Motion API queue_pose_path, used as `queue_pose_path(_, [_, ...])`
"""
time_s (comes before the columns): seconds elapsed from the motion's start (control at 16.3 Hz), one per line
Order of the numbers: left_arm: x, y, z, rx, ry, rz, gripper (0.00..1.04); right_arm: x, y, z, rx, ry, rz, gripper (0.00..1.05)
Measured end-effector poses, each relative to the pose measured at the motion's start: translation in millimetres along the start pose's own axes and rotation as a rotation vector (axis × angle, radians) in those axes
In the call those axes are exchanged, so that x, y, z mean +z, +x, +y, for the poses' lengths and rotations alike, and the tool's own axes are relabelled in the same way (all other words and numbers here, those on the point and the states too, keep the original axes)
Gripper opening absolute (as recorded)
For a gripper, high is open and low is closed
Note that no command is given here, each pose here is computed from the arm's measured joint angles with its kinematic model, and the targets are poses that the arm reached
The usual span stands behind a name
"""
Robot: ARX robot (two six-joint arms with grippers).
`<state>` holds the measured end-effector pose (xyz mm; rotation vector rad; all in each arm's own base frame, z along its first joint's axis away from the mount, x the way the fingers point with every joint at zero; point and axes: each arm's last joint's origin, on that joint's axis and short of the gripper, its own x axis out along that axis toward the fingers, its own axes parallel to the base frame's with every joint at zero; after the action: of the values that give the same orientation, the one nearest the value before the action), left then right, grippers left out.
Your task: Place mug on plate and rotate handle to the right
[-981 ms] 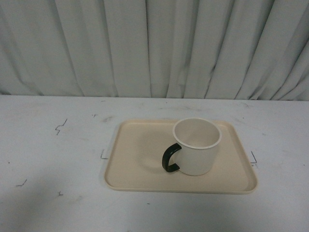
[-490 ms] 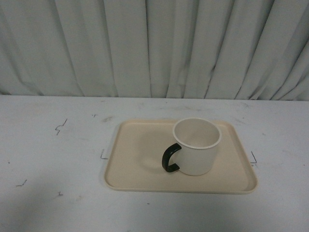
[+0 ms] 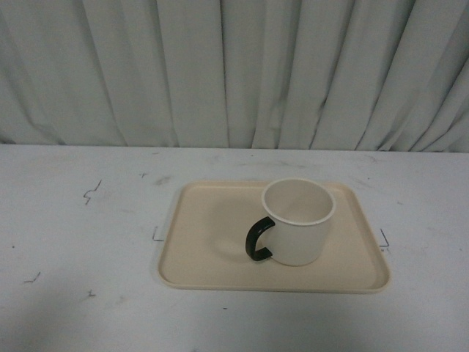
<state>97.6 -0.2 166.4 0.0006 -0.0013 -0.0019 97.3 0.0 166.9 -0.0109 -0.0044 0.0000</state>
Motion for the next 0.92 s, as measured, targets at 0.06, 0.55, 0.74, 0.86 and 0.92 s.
queue_pose_path(0.06, [-1.4,0.1,0.1,0.001,0.000,0.010,0.02,-0.1,0.0,0.0,0.000,0.000,0.002,0.98])
queue_pose_path(0.55, [-1.1,0.1,0.1,0.001,0.000,0.006,0.76,-0.1,0.0,0.0,0.000,0.000,0.001,0.98])
queue_pose_path(0.74, [-1.1,0.1,0.1,0.001,0.000,0.006,0.98,-0.1,0.0,0.0,0.000,0.000,0.001,0.98])
queue_pose_path(0.86, [-1.1,0.1,0.1,0.001,0.000,0.006,0.98,-0.1,0.0,0.0,0.000,0.000,0.001,0.98])
queue_pose_path(0.92, [-1.1,0.1,0.1,0.001,0.000,0.006,0.98,-0.1,0.0,0.0,0.000,0.000,0.001,0.98])
